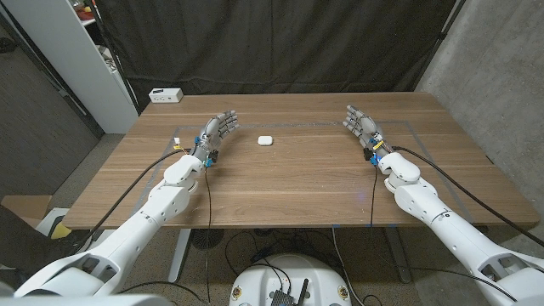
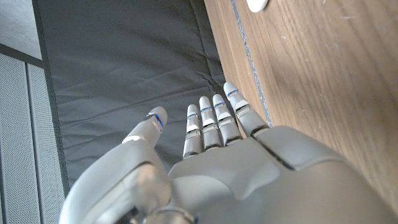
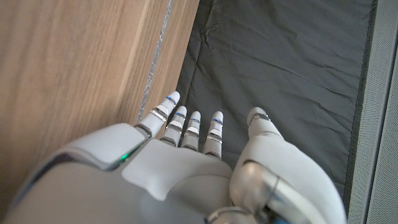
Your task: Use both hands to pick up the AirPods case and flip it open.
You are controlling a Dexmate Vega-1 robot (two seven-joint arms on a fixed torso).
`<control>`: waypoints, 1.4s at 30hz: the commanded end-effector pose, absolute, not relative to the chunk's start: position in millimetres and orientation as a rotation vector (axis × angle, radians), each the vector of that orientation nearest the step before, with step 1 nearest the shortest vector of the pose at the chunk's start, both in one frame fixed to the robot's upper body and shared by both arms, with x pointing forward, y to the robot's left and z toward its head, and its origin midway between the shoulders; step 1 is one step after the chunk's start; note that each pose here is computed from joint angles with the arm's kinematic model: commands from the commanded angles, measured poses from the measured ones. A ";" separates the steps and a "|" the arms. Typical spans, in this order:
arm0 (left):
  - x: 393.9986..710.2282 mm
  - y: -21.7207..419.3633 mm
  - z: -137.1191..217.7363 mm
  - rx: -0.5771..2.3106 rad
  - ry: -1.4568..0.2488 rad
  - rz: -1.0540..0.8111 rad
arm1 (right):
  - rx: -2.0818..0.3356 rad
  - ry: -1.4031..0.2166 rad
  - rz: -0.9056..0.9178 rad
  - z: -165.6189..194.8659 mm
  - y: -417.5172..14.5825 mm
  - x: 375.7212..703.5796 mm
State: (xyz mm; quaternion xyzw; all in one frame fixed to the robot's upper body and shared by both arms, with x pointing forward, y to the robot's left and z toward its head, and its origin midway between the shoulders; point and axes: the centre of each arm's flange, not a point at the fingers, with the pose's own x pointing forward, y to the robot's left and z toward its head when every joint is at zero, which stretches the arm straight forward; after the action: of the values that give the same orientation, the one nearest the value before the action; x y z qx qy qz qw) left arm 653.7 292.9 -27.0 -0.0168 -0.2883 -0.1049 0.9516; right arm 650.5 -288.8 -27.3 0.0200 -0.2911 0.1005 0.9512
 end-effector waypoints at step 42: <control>640.1 293.8 23.2 0.671 -0.497 -0.135 | -0.402 -0.570 0.191 -1.0 -271.2 626.3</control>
State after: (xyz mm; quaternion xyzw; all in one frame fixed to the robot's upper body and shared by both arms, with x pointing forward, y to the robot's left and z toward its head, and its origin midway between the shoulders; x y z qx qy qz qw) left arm 640.1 298.0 10.0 0.2460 -0.2490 -0.0795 0.9334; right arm 633.0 -273.9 -2.3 -0.1629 -0.2797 0.0975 0.9411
